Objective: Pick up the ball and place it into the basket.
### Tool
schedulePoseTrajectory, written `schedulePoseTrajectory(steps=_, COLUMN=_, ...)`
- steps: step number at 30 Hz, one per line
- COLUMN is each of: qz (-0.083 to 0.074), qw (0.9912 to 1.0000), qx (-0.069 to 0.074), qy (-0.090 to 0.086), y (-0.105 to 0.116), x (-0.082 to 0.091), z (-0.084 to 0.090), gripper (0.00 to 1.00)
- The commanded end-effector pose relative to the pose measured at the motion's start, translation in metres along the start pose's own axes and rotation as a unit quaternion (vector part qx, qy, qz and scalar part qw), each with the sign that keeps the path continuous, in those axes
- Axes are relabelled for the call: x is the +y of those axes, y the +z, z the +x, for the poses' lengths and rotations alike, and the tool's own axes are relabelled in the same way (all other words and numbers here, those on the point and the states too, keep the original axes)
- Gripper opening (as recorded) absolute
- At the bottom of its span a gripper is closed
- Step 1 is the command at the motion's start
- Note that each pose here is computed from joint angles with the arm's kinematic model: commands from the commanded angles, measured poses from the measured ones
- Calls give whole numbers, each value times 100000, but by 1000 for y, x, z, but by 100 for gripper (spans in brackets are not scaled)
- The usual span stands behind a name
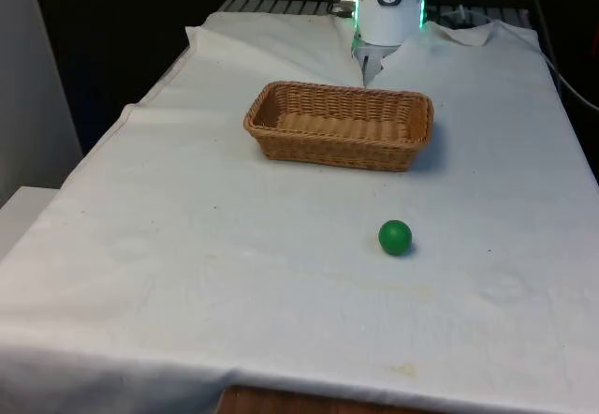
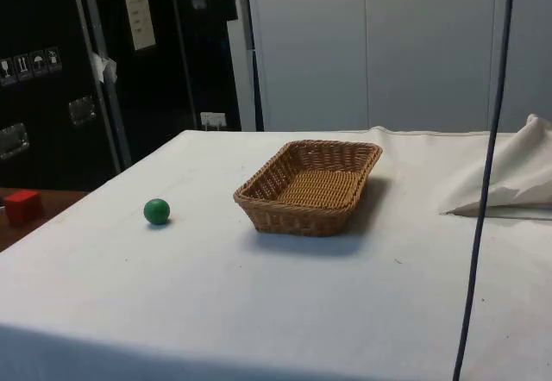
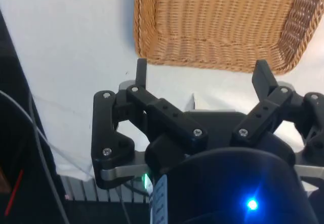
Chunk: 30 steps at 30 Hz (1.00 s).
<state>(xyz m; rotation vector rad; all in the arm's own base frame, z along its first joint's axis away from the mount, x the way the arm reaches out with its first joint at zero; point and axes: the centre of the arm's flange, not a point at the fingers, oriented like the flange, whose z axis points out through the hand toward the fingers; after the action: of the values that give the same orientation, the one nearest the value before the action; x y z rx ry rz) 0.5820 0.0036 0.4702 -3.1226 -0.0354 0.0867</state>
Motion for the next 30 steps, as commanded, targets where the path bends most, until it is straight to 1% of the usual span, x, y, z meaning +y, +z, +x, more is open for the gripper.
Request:
schedulePoseTrajectory(steps=1, qz=107, qw=100000, qx=22, qy=-57, y=4, x=-2, z=6, gripper=100)
schedulePoseTrajectory(steps=8, qz=-784, qw=99996, qx=475, qy=-170, y=19, x=-10, z=31, gripper=100)
schedulePoseTrajectory(steps=9, qz=-981, qw=99994, qx=413, qy=-150, y=18, x=-8, z=30, gripper=100)
schedulePoseTrajectory(steps=10, qz=-950, qw=99994, qx=553, qy=-174, y=22, x=-11, z=35, gripper=100)
schedulePoseTrajectory(steps=11, qz=-1230, qw=99989, qx=762, qy=-124, y=28, x=-14, z=43, gripper=100)
schedulePoseTrajectory(steps=14, qz=-1739, qw=99980, qx=982, qy=-323, y=38, x=-20, z=54, gripper=100)
schedulePoseTrajectory(steps=15, qz=-2078, qw=99971, qx=1129, qy=-379, y=45, x=-24, z=61, gripper=100)
schedulePoseTrajectory(steps=16, qz=-2180, qw=99968, qx=1245, qy=-402, y=47, x=-26, z=64, gripper=100)
schedulePoseTrajectory(steps=17, qz=-2284, qw=99965, qx=1262, qy=-517, y=44, x=-23, z=61, gripper=100)
schedulePoseTrajectory(steps=21, qz=-2741, qw=99948, qx=1549, qy=-732, y=62, x=-36, z=82, gripper=100)
schedulePoseTrajectory(steps=23, qz=-2854, qw=99943, qx=1566, qy=-864, y=65, x=-38, z=85, gripper=100)
schedulePoseTrajectory(steps=24, qz=-2948, qw=99938, qx=1650, qy=-990, y=71, x=-41, z=91, gripper=100)
schedulePoseTrajectory(steps=25, qz=-3177, qw=99933, qx=1491, qy=-1078, y=69, x=-39, z=89, gripper=100)
schedulePoseTrajectory(steps=27, qz=-3010, qw=99930, qx=1784, qy=-1302, y=77, x=-46, z=97, gripper=100)
schedulePoseTrajectory(steps=29, qz=-3177, qw=99922, qx=1863, qy=-1457, y=83, x=-48, z=102, gripper=100)
schedulePoseTrajectory(steps=30, qz=-3327, qw=99912, qx=1935, qy=-1653, y=90, x=-49, z=107, gripper=100)
